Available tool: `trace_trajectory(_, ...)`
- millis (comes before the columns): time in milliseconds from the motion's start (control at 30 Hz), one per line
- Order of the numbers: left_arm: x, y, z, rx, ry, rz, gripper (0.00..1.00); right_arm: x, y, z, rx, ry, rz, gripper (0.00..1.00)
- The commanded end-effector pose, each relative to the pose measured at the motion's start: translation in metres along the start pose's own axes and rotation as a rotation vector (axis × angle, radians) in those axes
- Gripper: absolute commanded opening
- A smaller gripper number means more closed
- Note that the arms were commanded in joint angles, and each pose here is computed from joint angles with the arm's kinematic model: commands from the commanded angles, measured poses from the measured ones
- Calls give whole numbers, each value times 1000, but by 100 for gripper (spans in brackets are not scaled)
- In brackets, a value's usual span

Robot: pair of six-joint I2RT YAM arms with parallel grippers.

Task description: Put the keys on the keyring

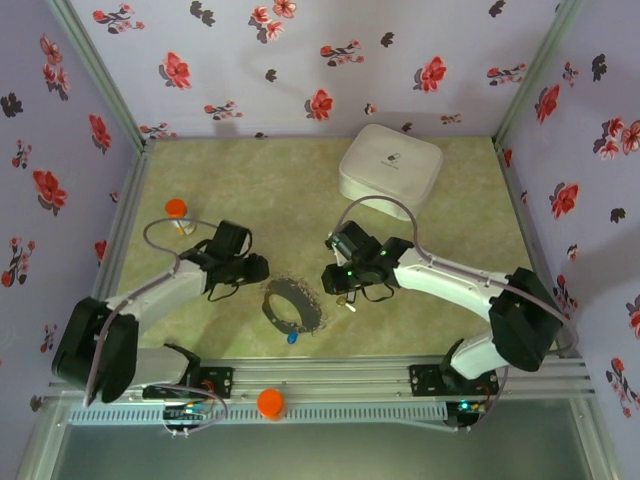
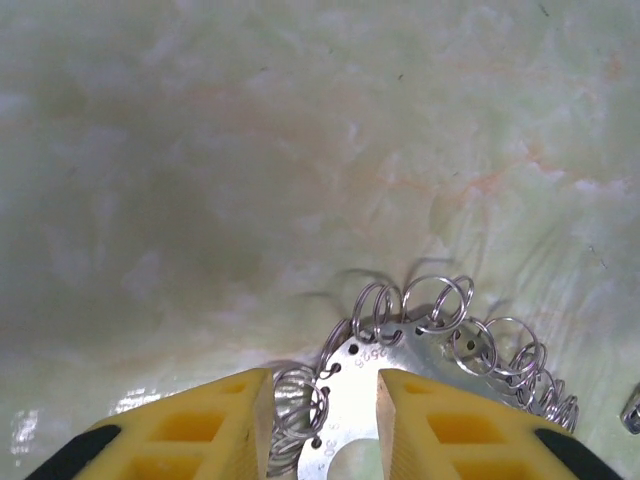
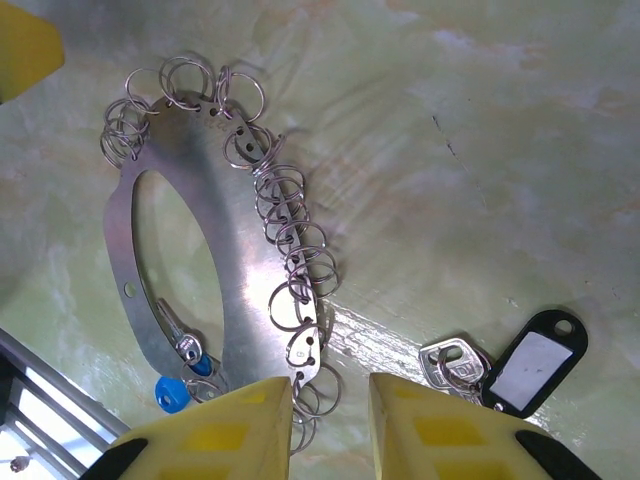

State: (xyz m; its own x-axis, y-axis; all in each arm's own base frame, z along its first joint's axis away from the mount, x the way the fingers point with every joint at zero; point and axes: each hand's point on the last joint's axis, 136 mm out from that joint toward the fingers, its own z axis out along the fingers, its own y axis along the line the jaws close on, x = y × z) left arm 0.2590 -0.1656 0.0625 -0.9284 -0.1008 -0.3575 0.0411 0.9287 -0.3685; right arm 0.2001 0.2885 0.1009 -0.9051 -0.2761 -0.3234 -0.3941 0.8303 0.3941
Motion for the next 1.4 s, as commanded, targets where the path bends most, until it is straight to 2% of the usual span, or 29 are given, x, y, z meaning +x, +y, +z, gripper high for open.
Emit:
trace_trajectory(0, 11, -1, 2, 15, 81, 91, 32, 3, -3, -6, -17, -13, -6, 26)
trace_trajectory(267, 8, -3, 17, 26, 149, 97, 33, 6, -4, -6, -29, 0, -9, 26)
trace_trajectory(467, 14, -8, 24, 73, 185, 77, 27, 10, -5, -5, -31, 8, -2, 25)
trace_trajectory(733, 16, -4, 30, 66, 197, 65, 24, 12, -7, -5, -30, 12, 2, 25)
trace_trajectory(1167, 18, -3, 38, 78, 205, 56, 15, 14, -6, -11, -38, -3, 4, 24)
trace_trajectory(1367, 18, -2, 40, 76, 206, 57, 6, 15, -7, -14, -36, -11, 9, 24)
